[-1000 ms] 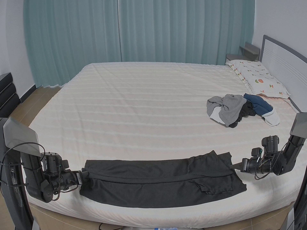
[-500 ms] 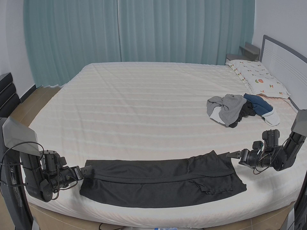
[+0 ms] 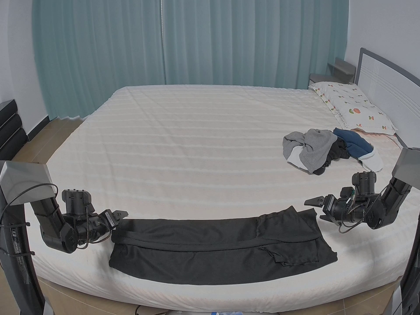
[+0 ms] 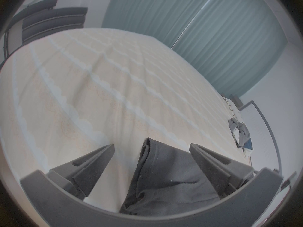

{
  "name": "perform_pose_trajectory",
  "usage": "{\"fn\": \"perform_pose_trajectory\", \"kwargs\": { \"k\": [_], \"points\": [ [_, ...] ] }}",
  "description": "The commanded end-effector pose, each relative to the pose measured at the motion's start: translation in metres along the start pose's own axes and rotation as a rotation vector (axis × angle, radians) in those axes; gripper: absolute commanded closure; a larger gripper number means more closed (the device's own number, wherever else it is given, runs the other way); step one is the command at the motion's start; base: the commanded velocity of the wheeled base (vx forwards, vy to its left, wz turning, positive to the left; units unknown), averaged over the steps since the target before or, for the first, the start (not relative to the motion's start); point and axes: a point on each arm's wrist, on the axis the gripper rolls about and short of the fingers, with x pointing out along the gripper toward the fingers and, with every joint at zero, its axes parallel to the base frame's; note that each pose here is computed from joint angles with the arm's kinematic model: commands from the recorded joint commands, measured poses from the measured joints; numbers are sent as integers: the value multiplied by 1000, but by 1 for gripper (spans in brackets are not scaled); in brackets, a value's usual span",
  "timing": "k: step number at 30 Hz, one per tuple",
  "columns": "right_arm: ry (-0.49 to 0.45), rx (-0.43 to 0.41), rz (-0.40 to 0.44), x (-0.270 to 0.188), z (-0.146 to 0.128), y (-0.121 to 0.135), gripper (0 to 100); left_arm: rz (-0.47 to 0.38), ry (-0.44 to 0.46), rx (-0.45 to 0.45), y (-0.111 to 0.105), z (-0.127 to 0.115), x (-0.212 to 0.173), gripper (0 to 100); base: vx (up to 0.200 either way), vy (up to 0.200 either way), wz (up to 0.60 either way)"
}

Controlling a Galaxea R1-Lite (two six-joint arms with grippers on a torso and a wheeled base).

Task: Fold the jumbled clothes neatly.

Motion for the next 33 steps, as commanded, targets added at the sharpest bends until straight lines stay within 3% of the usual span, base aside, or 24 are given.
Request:
{"fn": "perform_pose_trajectory", "kwargs": {
  "k": [1, 2, 3, 5, 18, 19, 27, 33],
  "points": [
    [21, 52, -7, 14, -2, -7, 0, -16, -15, -77, -17, 28, 12, 0, 0, 0, 0],
    [21, 52, -7, 14, -2, -7, 0, -16, -15, -77, -17, 28, 12, 0, 0, 0, 0],
    [19, 93, -8, 13, -1, -10, 0, 8, 14, -141, -20, 36, 20, 0, 0, 0, 0],
    [26, 116, -14, 15, -3, -13, 0, 15, 24, -150, -20, 35, 22, 0, 0, 0, 0],
    [-18, 121, 4, 17, -5, -21, 0, 36, 94, -77, -19, 12, 35, 0, 0, 0, 0],
    [-19, 121, 3, 17, -5, -21, 0, 38, 94, -74, -19, 11, 35, 100, 0, 0, 0],
    [-19, 125, -2, 16, -6, -23, 0, 63, 78, -76, -17, 12, 36, 100, 0, 0, 0],
    [-18, 134, -13, 18, -7, -27, 0, 138, 8, -146, -14, 15, 35, 100, 0, 0, 0]
  ]
}}
